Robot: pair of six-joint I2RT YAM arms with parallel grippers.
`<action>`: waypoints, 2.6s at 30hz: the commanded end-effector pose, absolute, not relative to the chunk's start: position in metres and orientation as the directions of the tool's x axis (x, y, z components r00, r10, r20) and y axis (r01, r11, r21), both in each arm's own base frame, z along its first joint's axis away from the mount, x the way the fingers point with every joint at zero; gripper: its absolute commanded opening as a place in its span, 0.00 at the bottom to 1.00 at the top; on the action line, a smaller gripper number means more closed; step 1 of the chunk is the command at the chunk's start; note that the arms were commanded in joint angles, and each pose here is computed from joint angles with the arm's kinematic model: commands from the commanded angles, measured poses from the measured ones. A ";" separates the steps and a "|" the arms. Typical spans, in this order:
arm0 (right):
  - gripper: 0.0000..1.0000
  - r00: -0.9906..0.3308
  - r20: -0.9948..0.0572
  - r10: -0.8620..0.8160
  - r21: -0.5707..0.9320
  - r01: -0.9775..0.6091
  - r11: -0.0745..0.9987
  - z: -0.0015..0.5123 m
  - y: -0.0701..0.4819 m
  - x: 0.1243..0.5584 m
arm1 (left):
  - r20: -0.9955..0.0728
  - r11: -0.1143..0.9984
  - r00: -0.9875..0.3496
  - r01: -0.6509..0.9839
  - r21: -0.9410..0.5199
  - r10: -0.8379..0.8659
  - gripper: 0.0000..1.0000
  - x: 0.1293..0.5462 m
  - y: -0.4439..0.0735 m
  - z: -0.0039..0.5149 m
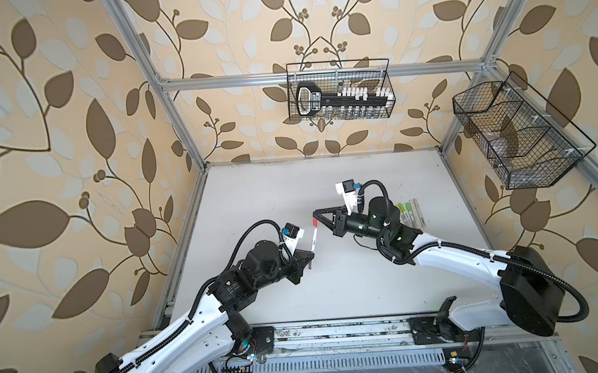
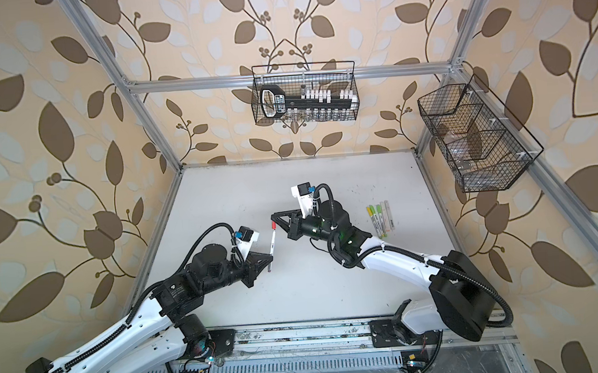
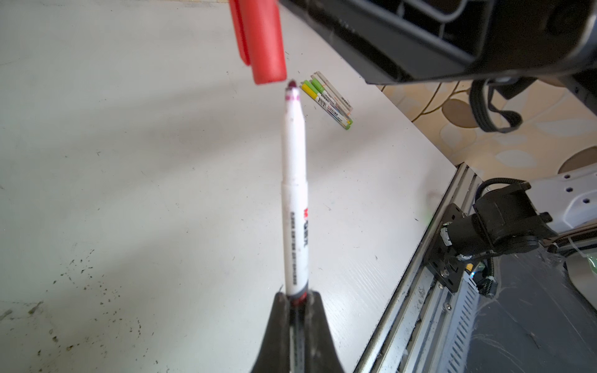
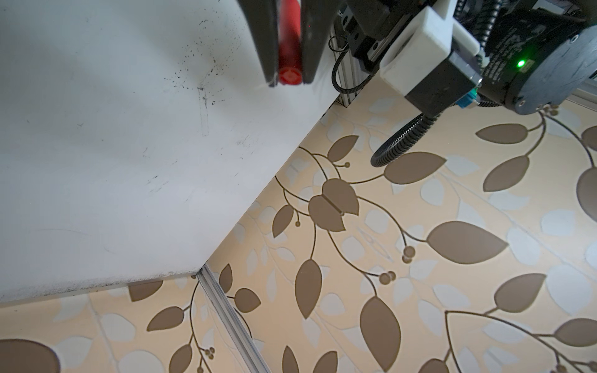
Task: Insert the pens into the pen caps
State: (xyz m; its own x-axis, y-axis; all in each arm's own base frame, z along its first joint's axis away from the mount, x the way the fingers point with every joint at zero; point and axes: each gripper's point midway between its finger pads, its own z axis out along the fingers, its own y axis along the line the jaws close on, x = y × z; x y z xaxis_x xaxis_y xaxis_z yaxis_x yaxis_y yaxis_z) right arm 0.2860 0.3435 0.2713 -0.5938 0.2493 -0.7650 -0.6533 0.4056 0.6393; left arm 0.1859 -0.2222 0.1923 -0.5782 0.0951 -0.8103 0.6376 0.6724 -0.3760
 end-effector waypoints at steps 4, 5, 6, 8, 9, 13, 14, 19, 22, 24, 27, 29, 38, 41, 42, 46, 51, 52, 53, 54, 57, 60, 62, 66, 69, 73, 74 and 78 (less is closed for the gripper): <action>0.06 -0.582 -0.773 0.252 0.633 -0.676 0.378 0.282 0.350 0.283 | -0.841 0.678 -0.536 0.645 -0.353 0.072 0.00 0.189 -0.220 0.207; 0.06 -0.584 -0.772 0.251 0.634 -0.675 0.377 0.282 0.350 0.283 | -0.842 0.678 -0.534 0.645 -0.352 0.071 0.00 0.189 -0.220 0.208; 0.06 -0.583 -0.773 0.251 0.633 -0.676 0.377 0.282 0.350 0.283 | -0.842 0.679 -0.535 0.645 -0.352 0.072 0.00 0.189 -0.220 0.207; 0.06 -0.580 -0.774 0.255 0.631 -0.677 0.379 0.283 0.349 0.283 | -0.840 0.678 -0.538 0.644 -0.355 0.072 0.00 0.189 -0.220 0.206; 0.06 -0.577 -0.776 0.256 0.629 -0.678 0.380 0.284 0.349 0.283 | -0.839 0.675 -0.540 0.646 -0.356 0.073 0.00 0.188 -0.221 0.206; 0.06 -0.564 -0.784 0.261 0.620 -0.688 0.377 0.290 0.349 0.284 | -0.829 0.670 -0.553 0.647 -0.362 0.086 0.00 0.187 -0.223 0.201; 0.06 -0.563 -0.785 0.259 0.619 -0.689 0.377 0.290 0.349 0.283 | -0.826 0.671 -0.556 0.647 -0.363 0.089 0.00 0.187 -0.223 0.200; 0.06 -0.556 -0.790 0.258 0.612 -0.693 0.380 0.292 0.349 0.284 | -0.827 0.671 -0.555 0.646 -0.364 0.086 0.00 0.187 -0.223 0.200; 0.06 -0.551 -0.793 0.260 0.609 -0.695 0.383 0.293 0.347 0.285 | -0.825 0.672 -0.558 0.645 -0.364 0.088 0.00 0.187 -0.223 0.199; 0.06 -0.550 -0.794 0.258 0.607 -0.696 0.383 0.294 0.347 0.285 | -0.826 0.675 -0.557 0.643 -0.363 0.086 0.00 0.188 -0.222 0.199; 0.06 -0.546 -0.797 0.259 0.603 -0.698 0.386 0.295 0.346 0.286 | -0.825 0.674 -0.558 0.643 -0.364 0.086 0.00 0.187 -0.223 0.198; 0.06 -0.545 -0.798 0.258 0.602 -0.699 0.387 0.295 0.345 0.286 | -0.822 0.672 -0.562 0.645 -0.364 0.093 0.00 0.187 -0.223 0.197; 0.06 -0.538 -0.803 0.255 0.595 -0.702 0.392 0.296 0.344 0.288 | -0.824 0.669 -0.558 0.650 -0.361 0.099 0.00 0.185 -0.224 0.198; 0.06 -0.539 -0.802 0.258 0.597 -0.701 0.391 0.297 0.344 0.289 | -0.827 0.680 -0.554 0.643 -0.353 0.094 0.00 0.186 -0.222 0.198; 0.06 -0.540 -0.802 0.256 0.597 -0.703 0.388 0.297 0.344 0.288 | -0.829 0.683 -0.552 0.640 -0.352 0.091 0.00 0.187 -0.221 0.199; 0.06 -0.540 -0.802 0.255 0.597 -0.704 0.384 0.297 0.345 0.286 | -0.833 0.693 -0.548 0.632 -0.347 0.083 0.00 0.188 -0.219 0.200; 0.06 -0.544 -0.801 0.252 0.598 -0.705 0.381 0.296 0.347 0.286 | -0.834 0.697 -0.546 0.630 -0.342 0.083 0.00 0.189 -0.218 0.200; 0.06 -0.544 -0.800 0.253 0.599 -0.705 0.381 0.296 0.347 0.286 | -0.834 0.696 -0.545 0.631 -0.342 0.084 0.00 0.189 -0.218 0.200; 0.06 -0.544 -0.801 0.251 0.598 -0.706 0.380 0.296 0.347 0.285 | -0.834 0.697 -0.546 0.630 -0.342 0.085 0.00 0.189 -0.218 0.199; 0.06 -0.542 -0.801 0.252 0.597 -0.706 0.379 0.297 0.347 0.285 | -0.834 0.698 -0.545 0.630 -0.341 0.084 0.00 0.189 -0.218 0.200; 0.06 -0.545 -0.800 0.250 0.599 -0.707 0.376 0.296 0.349 0.284 | -0.835 0.697 -0.544 0.630 -0.341 0.083 0.00 0.189 -0.218 0.200; 0.06 -0.548 -0.798 0.251 0.602 -0.707 0.372 0.295 0.351 0.284 | -0.836 0.694 -0.543 0.633 -0.343 0.082 0.00 0.189 -0.218 0.201; 0.06 -0.550 -0.797 0.250 0.604 -0.708 0.367 0.295 0.352 0.283 | -0.834 0.695 -0.545 0.632 -0.343 0.084 0.00 0.189 -0.218 0.200; 0.06 -0.545 -0.800 0.252 0.600 -0.711 0.366 0.297 0.351 0.283 | -0.834 0.697 -0.545 0.631 -0.342 0.084 0.00 0.189 -0.218 0.200; 0.06 -0.541 -0.803 0.251 0.596 -0.714 0.368 0.298 0.351 0.283 | -0.832 0.695 -0.548 0.631 -0.343 0.087 0.00 0.189 -0.219 0.199; 0.06 -0.544 -0.802 0.248 0.597 -0.714 0.365 0.298 0.352 0.282 | -0.831 0.700 -0.549 0.628 -0.341 0.088 0.00 0.190 -0.218 0.198; 0.06 -0.546 -0.801 0.246 0.598 -0.714 0.364 0.297 0.352 0.282 | -0.833 0.702 -0.547 0.627 -0.338 0.087 0.00 0.190 -0.218 0.198; 0.06 -0.546 -0.801 0.245 0.598 -0.715 0.361 0.297 0.353 0.281 | -0.832 0.702 -0.548 0.626 -0.339 0.087 0.00 0.190 -0.218 0.198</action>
